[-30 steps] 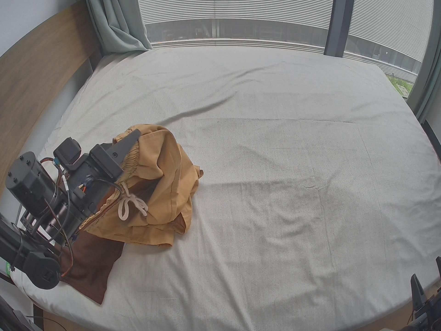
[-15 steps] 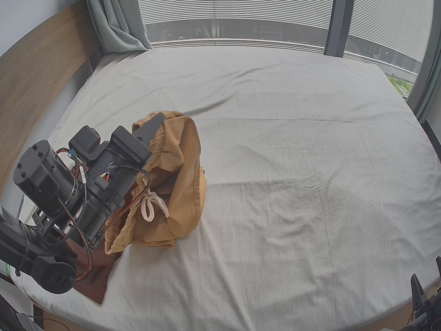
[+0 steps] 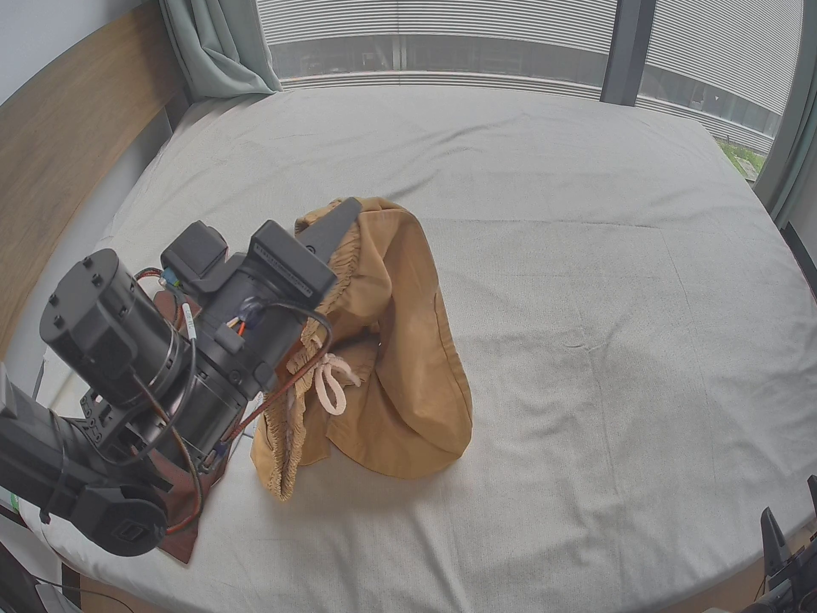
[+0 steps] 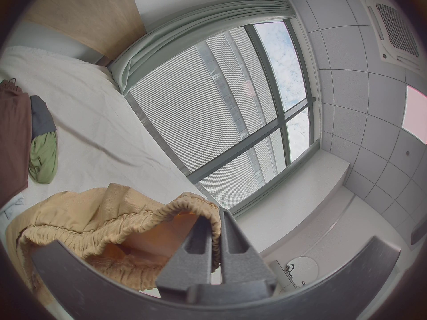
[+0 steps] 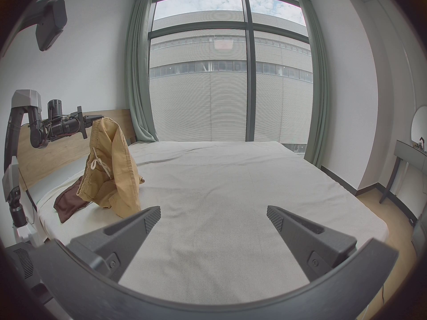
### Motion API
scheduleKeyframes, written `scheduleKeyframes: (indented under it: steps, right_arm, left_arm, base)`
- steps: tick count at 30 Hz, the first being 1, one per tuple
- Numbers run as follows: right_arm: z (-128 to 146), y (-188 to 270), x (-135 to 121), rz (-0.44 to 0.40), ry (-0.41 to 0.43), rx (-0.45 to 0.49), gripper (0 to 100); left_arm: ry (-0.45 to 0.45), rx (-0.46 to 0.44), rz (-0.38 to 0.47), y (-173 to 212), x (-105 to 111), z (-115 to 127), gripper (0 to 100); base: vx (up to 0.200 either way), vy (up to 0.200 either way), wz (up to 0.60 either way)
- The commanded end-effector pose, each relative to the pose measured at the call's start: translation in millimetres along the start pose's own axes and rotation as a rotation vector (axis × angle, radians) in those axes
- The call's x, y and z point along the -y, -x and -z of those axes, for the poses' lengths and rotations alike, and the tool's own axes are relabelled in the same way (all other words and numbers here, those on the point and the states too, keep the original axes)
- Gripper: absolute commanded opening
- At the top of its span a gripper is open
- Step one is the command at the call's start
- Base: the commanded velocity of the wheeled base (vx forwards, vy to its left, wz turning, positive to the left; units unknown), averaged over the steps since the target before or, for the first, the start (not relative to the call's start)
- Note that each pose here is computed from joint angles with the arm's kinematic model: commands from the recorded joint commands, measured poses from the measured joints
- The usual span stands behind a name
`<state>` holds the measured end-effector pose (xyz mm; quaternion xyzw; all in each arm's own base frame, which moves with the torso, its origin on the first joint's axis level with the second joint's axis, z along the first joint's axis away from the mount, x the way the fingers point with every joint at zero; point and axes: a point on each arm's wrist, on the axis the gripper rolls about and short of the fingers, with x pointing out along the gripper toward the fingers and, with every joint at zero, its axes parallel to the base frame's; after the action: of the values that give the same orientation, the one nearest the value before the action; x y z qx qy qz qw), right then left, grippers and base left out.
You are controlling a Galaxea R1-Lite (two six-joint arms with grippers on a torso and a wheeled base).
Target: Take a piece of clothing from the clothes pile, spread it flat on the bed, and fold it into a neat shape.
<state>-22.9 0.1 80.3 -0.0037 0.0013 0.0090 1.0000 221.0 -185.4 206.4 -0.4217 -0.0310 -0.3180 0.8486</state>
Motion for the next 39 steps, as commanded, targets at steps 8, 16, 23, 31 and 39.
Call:
scheduleKeyframes:
  steps: [8,16,23,31,39]
  right_arm:
    - [5.3,-0.1,0.0,0.0,0.0,-0.002,100]
    - [5.3,-0.1,0.0,0.0,0.0,-0.002,100]
    - [5.3,-0.1,0.0,0.0,0.0,-0.002,100]
    - [5.3,-0.1,0.0,0.0,-0.001,-0.002,100]
    - [5.3,-0.1,-0.1,-0.002,-0.001,-0.002,100]
  left_arm:
    - [0.048,-0.082,0.009,-24.4,3.8,31.9,0]
    - [0.106,-0.15,0.037,-37.5,6.0,56.7,0]
    - [0.115,-0.223,0.062,-45.7,4.1,84.6,0]
    - [0.136,-0.301,0.12,-53.9,7.6,107.1,0]
    - [0.187,-0.324,0.187,-64.6,33.9,120.0,0]
  base:
    - [0.0,0.0,0.0]
    - [0.0,0.0,0.0]
    - [0.0,0.0,0.0]
    - [0.0,0.0,0.0]
    - [0.0,0.0,0.0]
